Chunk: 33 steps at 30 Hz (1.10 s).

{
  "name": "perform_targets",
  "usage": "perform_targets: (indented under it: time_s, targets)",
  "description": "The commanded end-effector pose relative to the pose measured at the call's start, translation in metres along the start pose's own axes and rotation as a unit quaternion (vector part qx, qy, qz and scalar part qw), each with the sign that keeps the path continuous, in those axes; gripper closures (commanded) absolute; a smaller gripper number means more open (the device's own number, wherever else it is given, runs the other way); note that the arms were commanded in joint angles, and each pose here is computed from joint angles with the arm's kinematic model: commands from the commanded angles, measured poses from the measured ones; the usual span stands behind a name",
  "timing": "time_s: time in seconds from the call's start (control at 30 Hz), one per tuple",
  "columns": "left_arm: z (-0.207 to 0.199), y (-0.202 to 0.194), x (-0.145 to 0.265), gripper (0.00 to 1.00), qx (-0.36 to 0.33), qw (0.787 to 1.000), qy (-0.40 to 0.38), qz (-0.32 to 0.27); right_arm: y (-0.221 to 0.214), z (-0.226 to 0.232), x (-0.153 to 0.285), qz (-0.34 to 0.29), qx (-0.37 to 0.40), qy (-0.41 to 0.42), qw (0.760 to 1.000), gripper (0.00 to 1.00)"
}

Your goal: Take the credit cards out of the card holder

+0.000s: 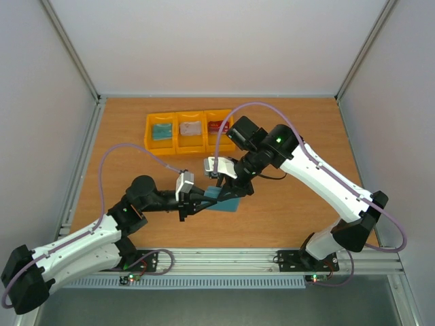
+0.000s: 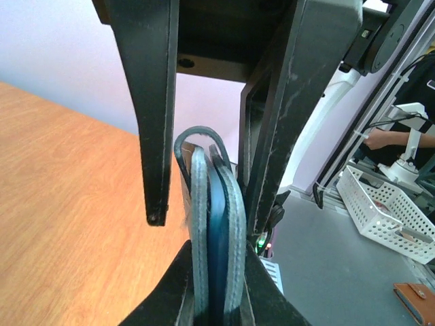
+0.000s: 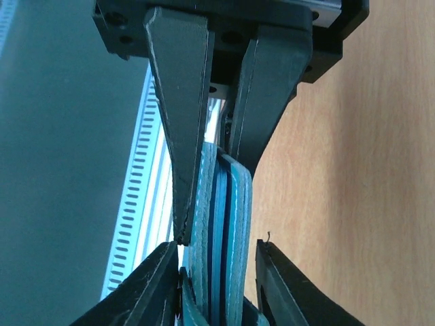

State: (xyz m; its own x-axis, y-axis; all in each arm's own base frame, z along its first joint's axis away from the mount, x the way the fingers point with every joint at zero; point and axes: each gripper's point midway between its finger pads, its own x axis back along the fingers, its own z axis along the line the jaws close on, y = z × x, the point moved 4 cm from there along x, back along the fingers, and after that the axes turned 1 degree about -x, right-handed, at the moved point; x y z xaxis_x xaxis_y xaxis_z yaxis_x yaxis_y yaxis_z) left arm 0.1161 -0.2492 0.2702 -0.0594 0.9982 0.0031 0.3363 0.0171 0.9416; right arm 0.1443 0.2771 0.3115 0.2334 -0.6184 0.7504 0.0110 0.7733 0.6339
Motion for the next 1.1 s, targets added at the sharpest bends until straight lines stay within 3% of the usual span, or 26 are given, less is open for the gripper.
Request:
perform_targets:
  time_s: [0.0,0.17,0.33,0.73,0.97,1.07]
  targets:
    - [-0.016,0.011,-0.001,1.00,-0.033,0.999,-0.039,-0.007,0.015,-0.003,0.011,-0.038,0.002,-0.012,0.999,0.70]
    - [-0.016,0.018,0.001,1.00,-0.039,0.999,-0.028,-0.023,0.007,-0.002,0.004,-0.031,-0.030,-0.003,0.999,0.78]
    - [-0.015,0.019,0.001,1.00,-0.027,0.999,-0.022,-0.030,-0.002,0.003,-0.002,-0.037,-0.052,0.007,0.998,0.61]
    - [-0.017,0.018,0.000,1.00,-0.027,0.999,-0.032,-0.025,0.000,0.005,-0.001,-0.046,-0.051,0.006,0.998,0.62]
    - [-0.006,-0.014,0.000,1.00,-0.018,0.999,-0.013,0.033,-0.001,0.003,0.005,-0.054,-0.061,-0.009,0.997,0.69]
    - [-0.003,-0.025,0.001,1.00,-0.025,0.998,-0.011,0.055,-0.006,-0.001,0.005,-0.057,-0.070,-0.014,0.996,0.61]
